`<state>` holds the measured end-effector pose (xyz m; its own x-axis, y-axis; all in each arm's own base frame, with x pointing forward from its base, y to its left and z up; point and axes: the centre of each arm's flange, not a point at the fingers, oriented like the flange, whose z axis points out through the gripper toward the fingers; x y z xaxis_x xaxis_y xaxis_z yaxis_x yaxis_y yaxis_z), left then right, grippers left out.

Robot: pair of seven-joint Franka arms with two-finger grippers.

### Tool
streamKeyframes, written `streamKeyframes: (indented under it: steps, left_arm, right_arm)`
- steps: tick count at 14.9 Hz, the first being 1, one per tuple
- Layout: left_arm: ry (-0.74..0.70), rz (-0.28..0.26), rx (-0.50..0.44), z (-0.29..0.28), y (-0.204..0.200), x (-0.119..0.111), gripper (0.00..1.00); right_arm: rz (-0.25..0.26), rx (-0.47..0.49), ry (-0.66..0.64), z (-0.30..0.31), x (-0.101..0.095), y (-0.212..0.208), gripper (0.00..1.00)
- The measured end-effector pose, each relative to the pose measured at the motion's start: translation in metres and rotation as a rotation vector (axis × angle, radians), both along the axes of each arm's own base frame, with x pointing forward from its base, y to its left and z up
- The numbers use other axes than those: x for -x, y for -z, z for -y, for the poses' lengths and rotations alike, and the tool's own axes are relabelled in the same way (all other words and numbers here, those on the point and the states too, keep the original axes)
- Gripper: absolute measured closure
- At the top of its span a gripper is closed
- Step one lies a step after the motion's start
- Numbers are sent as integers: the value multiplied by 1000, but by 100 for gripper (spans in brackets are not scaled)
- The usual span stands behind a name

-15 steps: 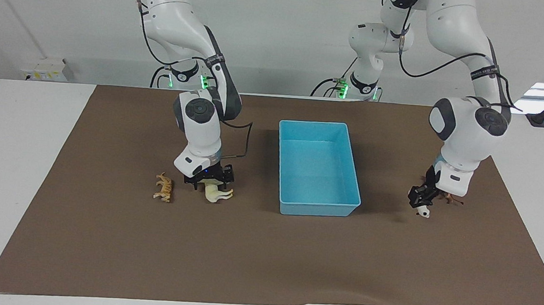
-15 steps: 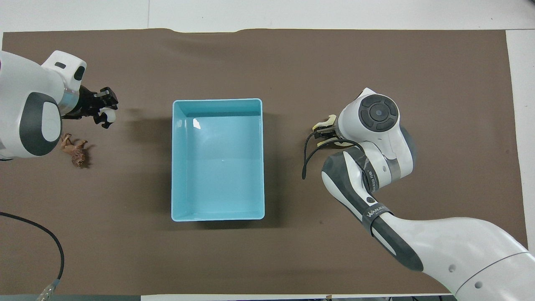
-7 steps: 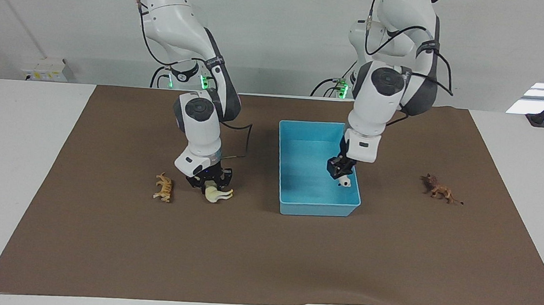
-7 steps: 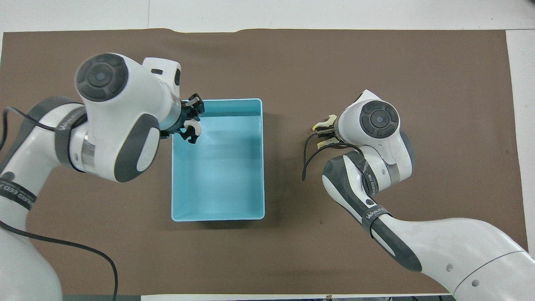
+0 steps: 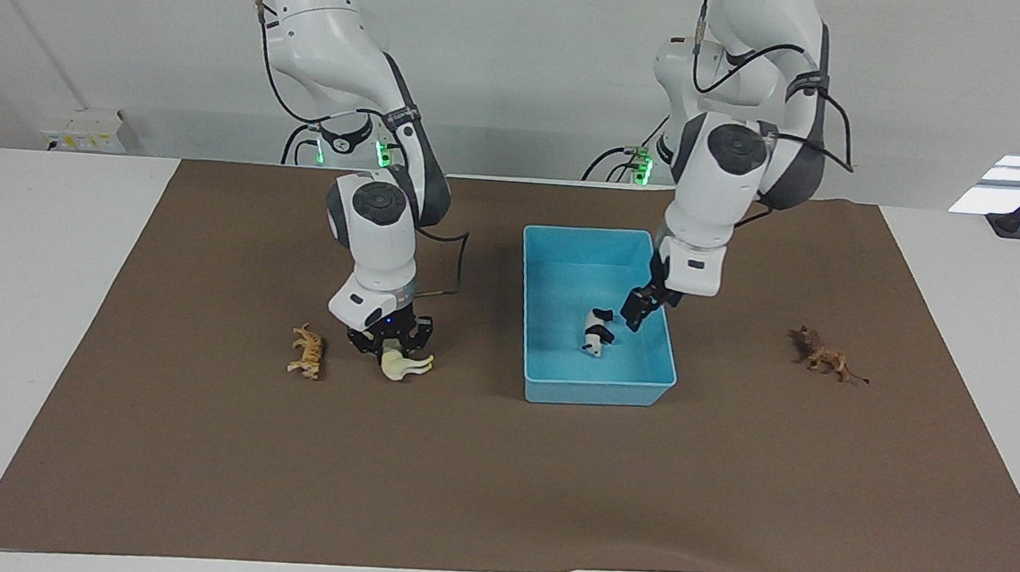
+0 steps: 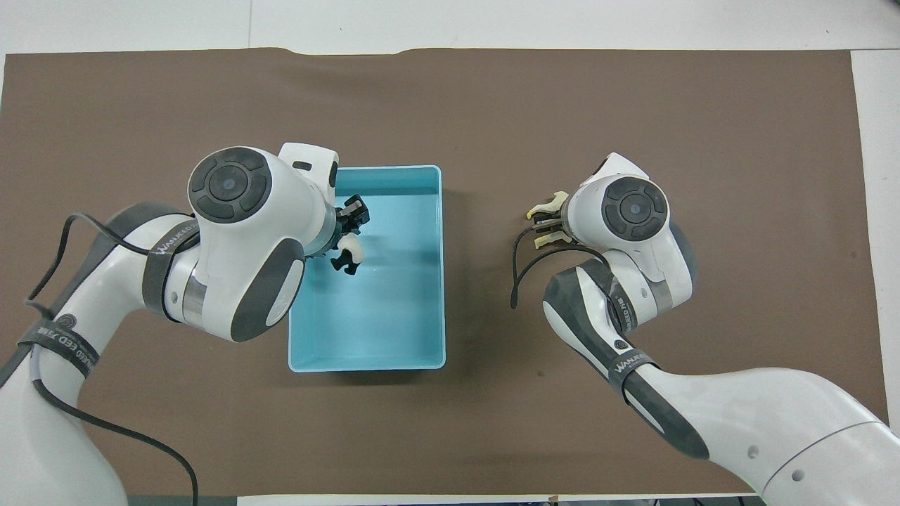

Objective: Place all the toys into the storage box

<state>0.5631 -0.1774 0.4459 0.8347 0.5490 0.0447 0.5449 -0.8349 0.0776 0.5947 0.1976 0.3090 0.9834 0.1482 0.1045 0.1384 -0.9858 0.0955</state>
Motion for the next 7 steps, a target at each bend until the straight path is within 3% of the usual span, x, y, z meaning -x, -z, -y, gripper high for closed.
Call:
streamKeyframes:
  steps: [2,4,5,7]
  left_arm:
    - [34,18,-12,-70,-10,-14,0]
    - [83,27,-29,-147,-10,-24,0]
    - [88,37,-36,-181,-7,-26,0]
    - [56,65,-47,-229,11,-25,0]
  right_arm:
    - [-33,29,22,-5,-16,-52,58]
    - [-60,-5,64,-31,-23,-125,58]
    - [-70,-39,101,-54,-20,-159,58]
    - [-44,-94,154,-118,-6,-208,58]
